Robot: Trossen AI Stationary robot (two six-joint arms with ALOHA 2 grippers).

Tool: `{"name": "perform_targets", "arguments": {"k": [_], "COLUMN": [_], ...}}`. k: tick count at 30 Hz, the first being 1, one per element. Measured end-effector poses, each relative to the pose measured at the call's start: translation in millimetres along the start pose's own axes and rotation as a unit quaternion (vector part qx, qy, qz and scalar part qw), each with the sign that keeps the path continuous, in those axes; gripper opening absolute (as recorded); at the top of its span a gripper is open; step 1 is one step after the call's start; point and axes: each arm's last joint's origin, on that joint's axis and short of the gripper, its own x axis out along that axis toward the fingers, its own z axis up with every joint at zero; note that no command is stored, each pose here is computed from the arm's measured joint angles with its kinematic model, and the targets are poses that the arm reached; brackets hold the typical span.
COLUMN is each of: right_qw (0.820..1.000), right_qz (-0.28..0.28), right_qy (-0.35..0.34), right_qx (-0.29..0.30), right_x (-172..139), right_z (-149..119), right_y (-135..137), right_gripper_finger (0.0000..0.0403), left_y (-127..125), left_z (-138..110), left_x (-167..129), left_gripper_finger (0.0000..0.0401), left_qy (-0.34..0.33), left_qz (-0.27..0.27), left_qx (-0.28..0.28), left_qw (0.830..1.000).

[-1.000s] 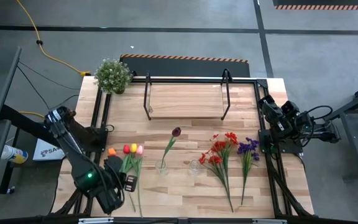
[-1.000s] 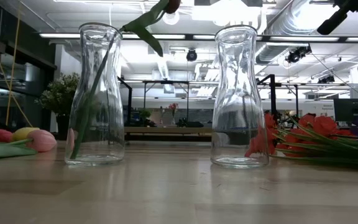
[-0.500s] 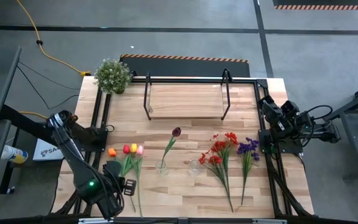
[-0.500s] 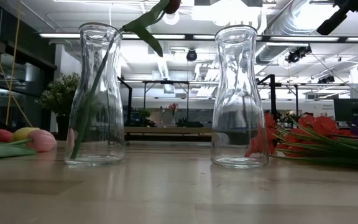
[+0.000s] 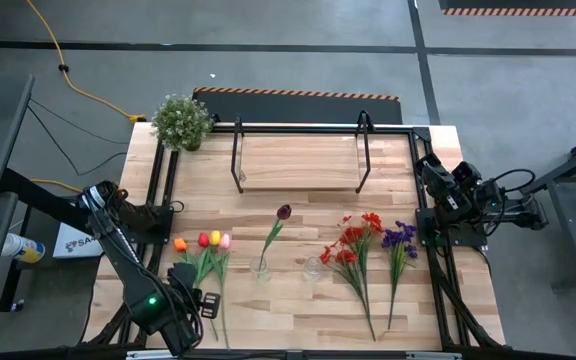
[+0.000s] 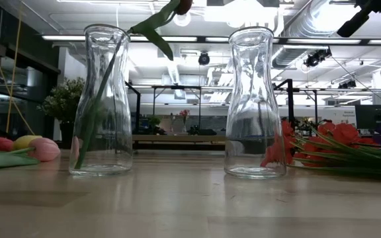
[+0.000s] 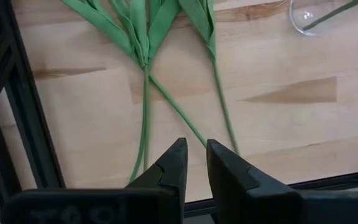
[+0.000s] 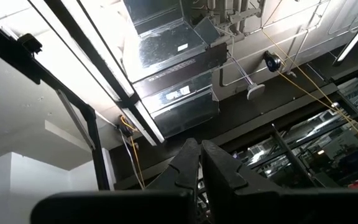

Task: Pick and place flowers into a vace then onto a shelf
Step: Put the left red flower into the left transparent vase

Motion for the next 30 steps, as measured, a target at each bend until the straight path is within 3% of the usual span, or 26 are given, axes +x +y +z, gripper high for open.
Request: {"name": "perform_targets", "arguments": {"k": [8,30], "right_qw": [1.0,1.0], "right_qz": [0.0,0.0], "right_qy": [0.0,0.0], "right_qx": [0.0,0.0], "right_x": [0.0,0.0], "right_z": [0.0,-0.1], "right_y": [0.0,0.0], "right_gripper_finger": [0.0012,0.0012], "left_y": [0.2,-0.4], "left_z": [0.2,-0.3], "left_x": [0.0,-0.1], "left_gripper_finger": [0.0097,0.0097], "left_qy": [-0.001,0.001], "left_qz": [0.001,-0.003], "left_qx": [0.029,0.043], "left_qw": [1.0,0.999]}}
